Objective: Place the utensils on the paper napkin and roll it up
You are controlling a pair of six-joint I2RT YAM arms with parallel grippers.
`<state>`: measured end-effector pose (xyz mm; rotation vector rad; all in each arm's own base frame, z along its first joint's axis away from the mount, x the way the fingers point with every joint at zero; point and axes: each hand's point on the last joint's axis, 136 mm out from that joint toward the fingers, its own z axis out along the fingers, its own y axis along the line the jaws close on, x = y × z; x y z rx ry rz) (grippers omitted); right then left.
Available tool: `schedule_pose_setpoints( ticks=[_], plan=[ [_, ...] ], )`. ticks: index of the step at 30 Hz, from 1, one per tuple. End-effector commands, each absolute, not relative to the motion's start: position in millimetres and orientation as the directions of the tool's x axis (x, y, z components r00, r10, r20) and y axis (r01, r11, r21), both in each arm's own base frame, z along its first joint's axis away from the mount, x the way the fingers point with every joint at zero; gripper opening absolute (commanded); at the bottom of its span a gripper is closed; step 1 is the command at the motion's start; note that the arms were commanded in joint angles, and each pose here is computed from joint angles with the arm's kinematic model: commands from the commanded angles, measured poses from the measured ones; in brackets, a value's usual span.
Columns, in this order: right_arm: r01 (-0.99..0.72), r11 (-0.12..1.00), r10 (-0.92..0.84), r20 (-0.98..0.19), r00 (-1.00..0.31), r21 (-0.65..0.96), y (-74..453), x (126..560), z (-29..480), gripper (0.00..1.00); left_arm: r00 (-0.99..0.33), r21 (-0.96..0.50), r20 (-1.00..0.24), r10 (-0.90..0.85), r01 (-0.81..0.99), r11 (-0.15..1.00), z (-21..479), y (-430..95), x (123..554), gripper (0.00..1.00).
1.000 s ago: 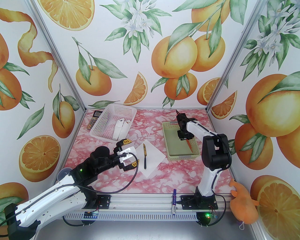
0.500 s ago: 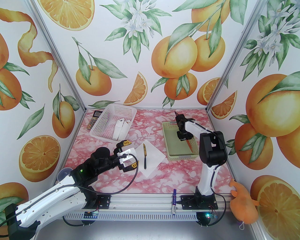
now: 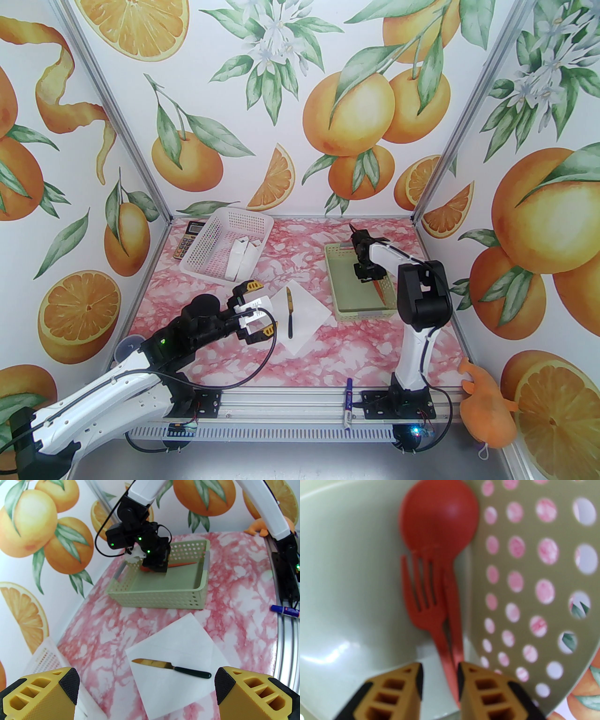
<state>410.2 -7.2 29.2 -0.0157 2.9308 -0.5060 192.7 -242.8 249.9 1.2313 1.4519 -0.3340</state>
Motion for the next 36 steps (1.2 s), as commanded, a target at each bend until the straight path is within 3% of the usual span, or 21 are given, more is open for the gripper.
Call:
schedule_pose_setpoints(
  ticks=[1, 19, 29, 36],
  plan=[
    [0.015, 0.950, -0.032, -0.146, -0.989, -0.312, -10, 411, 16, 0.32, 0.202, 0.426, -0.846, 0.494, 0.814, 0.396, 245, -243, 191, 1.00],
    [-0.022, 0.993, -0.036, -0.121, -0.992, -0.118, 23, 403, 5, 0.27, 0.199, 0.432, -0.836, 0.512, 0.814, 0.389, 241, -243, 193, 1.00],
    [-0.006, 0.999, -0.011, -0.119, -0.993, -0.047, 35, 402, 13, 0.07, 0.200, 0.435, -0.833, 0.516, 0.813, 0.387, 241, -242, 192, 1.00],
    [0.014, 1.000, 0.012, -0.158, -0.987, -0.012, 39, 404, 28, 0.05, 0.202, 0.437, -0.832, 0.517, 0.813, 0.385, 241, -242, 192, 1.00]
  ],
)
